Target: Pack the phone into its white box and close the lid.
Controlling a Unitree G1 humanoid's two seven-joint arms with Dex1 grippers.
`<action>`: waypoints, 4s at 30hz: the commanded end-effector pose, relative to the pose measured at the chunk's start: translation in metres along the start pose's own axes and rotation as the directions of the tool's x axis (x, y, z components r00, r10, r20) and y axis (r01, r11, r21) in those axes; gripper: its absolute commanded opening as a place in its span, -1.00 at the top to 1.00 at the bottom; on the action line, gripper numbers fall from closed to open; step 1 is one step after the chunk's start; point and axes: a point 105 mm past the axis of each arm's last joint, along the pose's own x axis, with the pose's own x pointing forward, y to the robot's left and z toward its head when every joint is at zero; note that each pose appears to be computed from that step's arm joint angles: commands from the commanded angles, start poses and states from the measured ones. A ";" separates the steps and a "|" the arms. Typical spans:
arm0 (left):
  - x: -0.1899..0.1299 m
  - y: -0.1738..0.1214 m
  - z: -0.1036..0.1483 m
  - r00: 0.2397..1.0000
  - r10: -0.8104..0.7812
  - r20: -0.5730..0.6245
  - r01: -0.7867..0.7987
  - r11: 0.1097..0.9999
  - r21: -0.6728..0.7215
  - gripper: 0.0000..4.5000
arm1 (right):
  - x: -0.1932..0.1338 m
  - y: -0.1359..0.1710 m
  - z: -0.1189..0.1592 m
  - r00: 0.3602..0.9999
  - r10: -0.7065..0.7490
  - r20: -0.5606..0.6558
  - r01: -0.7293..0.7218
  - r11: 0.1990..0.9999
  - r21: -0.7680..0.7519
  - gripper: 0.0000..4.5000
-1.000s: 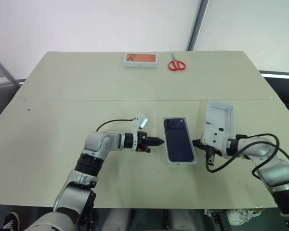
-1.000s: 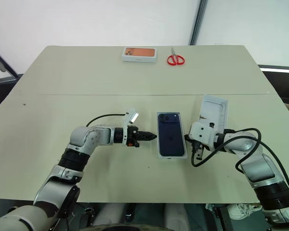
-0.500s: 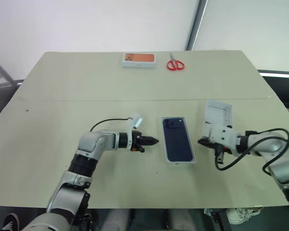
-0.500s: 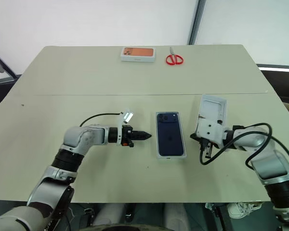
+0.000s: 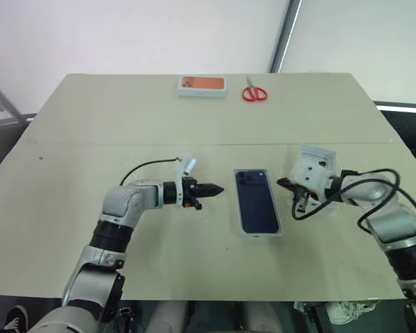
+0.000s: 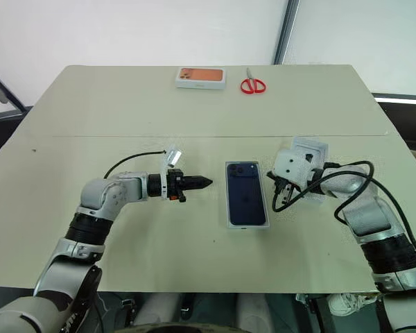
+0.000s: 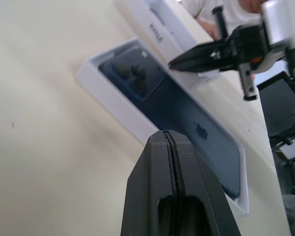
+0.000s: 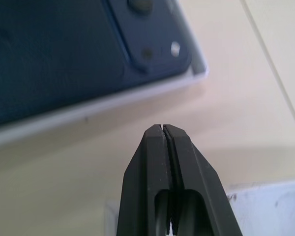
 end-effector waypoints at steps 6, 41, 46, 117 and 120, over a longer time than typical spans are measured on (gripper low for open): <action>-0.024 -0.030 0.039 0.975 -0.164 0.148 0.118 0.952 0.283 1.00 | -0.006 -0.004 -0.006 1.000 -0.010 -0.024 0.010 0.999 -0.037 0.98; -0.043 -0.012 0.027 0.979 -0.187 0.081 0.151 0.933 0.328 -1.00 | -0.047 -0.057 0.004 0.986 -0.154 -0.070 0.168 0.941 0.295 -0.97; -0.046 -0.011 0.025 0.981 -0.177 0.075 0.138 0.920 0.367 -1.00 | -0.049 -0.046 -0.014 0.974 -0.108 -0.197 0.195 0.846 0.497 -0.97; -0.077 -0.002 0.057 0.962 -0.038 0.269 -0.047 0.952 0.303 -1.00 | -0.022 -0.009 0.147 0.770 -0.138 0.623 -0.585 0.240 0.775 0.98; -0.082 -0.004 0.062 0.956 -0.029 0.293 -0.063 0.952 0.301 -1.00 | -0.029 0.015 0.163 0.704 -0.095 0.704 -0.687 0.159 0.709 0.98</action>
